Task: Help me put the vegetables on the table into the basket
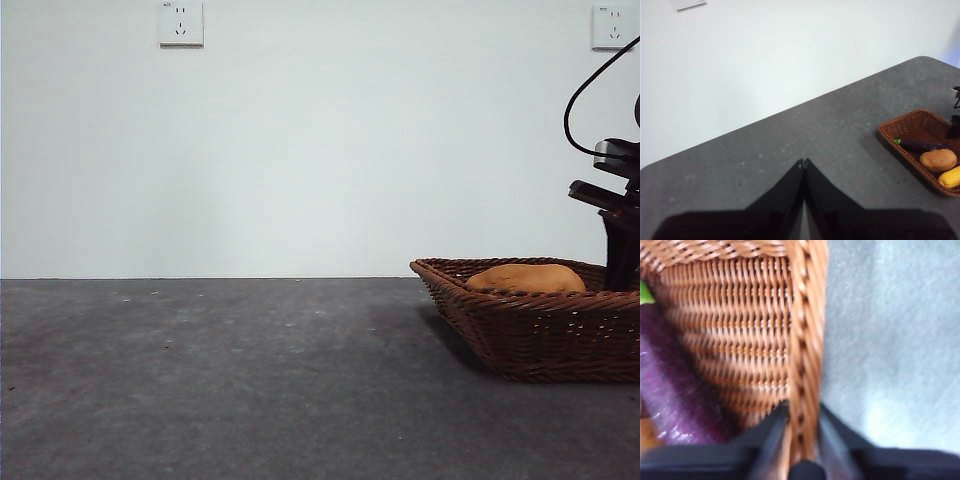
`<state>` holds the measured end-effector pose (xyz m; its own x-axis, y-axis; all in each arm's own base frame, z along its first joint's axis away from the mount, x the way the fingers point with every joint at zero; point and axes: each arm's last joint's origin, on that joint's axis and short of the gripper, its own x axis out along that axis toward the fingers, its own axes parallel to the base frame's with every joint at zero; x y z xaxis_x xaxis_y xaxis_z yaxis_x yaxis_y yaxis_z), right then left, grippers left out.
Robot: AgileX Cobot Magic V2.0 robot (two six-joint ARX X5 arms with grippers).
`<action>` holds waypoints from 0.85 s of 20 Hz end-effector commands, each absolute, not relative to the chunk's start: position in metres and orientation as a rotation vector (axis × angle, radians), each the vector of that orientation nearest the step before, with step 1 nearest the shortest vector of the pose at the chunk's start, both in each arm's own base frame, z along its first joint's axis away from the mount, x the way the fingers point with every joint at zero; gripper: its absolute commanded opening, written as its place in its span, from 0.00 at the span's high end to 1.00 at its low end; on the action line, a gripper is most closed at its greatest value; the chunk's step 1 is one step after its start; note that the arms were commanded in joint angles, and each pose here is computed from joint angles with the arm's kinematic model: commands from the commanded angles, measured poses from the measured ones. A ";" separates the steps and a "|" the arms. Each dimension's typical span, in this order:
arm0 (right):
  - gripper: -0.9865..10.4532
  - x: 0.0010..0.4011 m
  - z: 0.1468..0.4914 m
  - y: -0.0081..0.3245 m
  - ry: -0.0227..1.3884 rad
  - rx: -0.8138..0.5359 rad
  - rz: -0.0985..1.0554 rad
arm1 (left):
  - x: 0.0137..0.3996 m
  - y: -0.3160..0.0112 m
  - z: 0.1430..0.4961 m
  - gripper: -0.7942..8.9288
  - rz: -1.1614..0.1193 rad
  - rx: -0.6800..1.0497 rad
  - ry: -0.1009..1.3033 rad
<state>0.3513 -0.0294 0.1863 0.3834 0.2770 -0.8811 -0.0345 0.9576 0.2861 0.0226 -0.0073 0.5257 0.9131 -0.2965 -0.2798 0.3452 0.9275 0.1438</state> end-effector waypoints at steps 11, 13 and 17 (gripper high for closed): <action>0.61 0.294 0.320 -0.012 1.054 0.287 0.310 | 0.033 -0.011 0.525 0.92 -0.332 0.187 0.286; 0.65 0.264 0.341 -0.004 1.049 0.261 0.351 | 0.038 -0.012 0.525 0.92 -0.332 0.189 0.296; 0.75 0.212 0.371 0.011 1.014 0.202 0.416 | 0.044 -0.015 0.525 0.92 -0.333 0.192 0.311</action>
<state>0.2115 0.0104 0.3721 0.4633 0.4244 -0.7779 -0.2267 0.9054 0.3589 0.0437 -0.0146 0.5249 0.8977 -0.2911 -0.3306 0.3524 0.9249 0.1425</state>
